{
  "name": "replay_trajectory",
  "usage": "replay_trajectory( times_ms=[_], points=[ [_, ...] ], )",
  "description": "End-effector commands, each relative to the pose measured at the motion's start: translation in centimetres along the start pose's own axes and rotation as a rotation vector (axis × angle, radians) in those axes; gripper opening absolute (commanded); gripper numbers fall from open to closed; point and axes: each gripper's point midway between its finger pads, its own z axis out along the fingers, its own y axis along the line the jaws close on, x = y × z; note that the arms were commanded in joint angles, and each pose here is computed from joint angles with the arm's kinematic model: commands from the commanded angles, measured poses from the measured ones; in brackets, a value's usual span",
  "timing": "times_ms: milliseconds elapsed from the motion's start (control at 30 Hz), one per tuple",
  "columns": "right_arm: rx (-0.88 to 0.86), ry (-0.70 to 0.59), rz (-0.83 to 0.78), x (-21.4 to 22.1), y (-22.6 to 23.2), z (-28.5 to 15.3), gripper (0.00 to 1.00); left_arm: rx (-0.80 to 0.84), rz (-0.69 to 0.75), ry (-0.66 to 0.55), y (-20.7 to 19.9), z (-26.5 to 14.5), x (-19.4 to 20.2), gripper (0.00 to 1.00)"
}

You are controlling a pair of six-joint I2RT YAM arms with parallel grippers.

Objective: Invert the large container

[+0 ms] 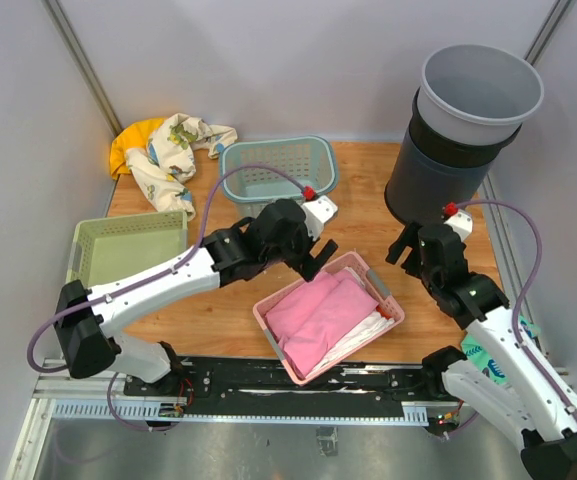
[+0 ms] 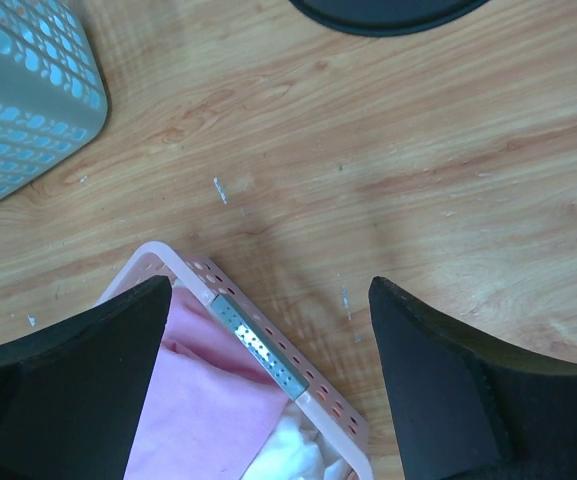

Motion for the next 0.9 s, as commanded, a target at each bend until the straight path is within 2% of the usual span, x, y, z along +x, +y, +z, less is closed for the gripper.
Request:
replay_trajectory(
  times_ms=[0, 133, 300, 500, 867],
  points=[
    [0.050, -0.073, -0.049, -1.2, -1.9, -0.7, 0.83, -0.101, 0.181, -0.031, 4.0, -0.2, -3.7, 0.99],
    [0.046, -0.090, -0.065, -1.7, -1.9, -1.0, 0.83, -0.111, 0.116, -0.042, 7.5, 1.0, -6.9, 0.99],
    [0.036, -0.078, -0.074, -1.5, -1.7, -0.9, 0.83, -0.123, 0.113, 0.002, 10.4, 3.6, -7.7, 0.99],
    [0.019, -0.066, -0.069, -1.2, -1.4, -1.0, 0.83, -0.109, 0.069, 0.029, 12.3, 6.1, -7.5, 0.99],
    [0.021, -0.044, -0.076, -0.7, -1.4, -0.6, 0.83, -0.105, 0.062, 0.106, 12.6, 7.7, -4.3, 0.99]
  ],
)
